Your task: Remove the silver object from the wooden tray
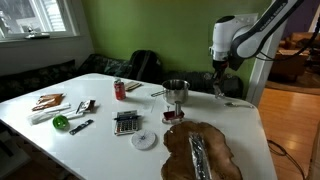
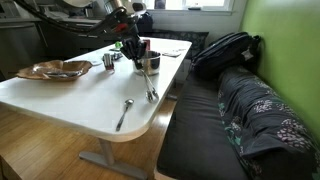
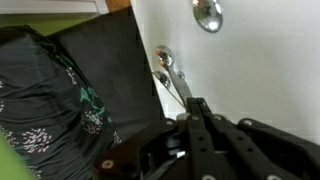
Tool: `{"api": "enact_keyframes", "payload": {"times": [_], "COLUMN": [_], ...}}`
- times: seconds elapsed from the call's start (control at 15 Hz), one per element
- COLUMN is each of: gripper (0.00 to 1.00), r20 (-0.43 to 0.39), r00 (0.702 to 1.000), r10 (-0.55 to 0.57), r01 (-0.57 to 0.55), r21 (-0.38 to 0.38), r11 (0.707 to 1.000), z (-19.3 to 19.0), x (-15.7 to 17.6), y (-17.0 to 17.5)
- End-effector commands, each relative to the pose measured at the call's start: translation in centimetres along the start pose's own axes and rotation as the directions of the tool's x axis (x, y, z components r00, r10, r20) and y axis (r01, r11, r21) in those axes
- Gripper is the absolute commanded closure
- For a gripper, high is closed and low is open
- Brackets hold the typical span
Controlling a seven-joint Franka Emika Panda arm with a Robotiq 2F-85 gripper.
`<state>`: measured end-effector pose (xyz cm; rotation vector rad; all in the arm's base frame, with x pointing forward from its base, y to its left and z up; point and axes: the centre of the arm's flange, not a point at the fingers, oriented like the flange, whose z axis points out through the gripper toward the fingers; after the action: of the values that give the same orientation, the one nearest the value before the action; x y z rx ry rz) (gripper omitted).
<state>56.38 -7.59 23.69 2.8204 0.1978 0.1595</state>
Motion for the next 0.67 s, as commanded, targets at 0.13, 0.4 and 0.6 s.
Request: {"api": "enact_keyframes", "payload": {"times": [0.13,0.4,0.6], "gripper": [0.99,0.72,0.49], "r20": [0.03,0.069,0.065], "r00": [0.996,0.988,0.985], "r10": [-0.079,-0.138,-0.159], "r01": [0.074,0.118,0.135], "r21": [0.145,0.238,0.279], "r11": [0.987,0.964,0.951], "z": [1.3,2.0,1.0], "x": [1.4,1.3,1.1], "y": [-3.9,-5.9,-5.8]}}
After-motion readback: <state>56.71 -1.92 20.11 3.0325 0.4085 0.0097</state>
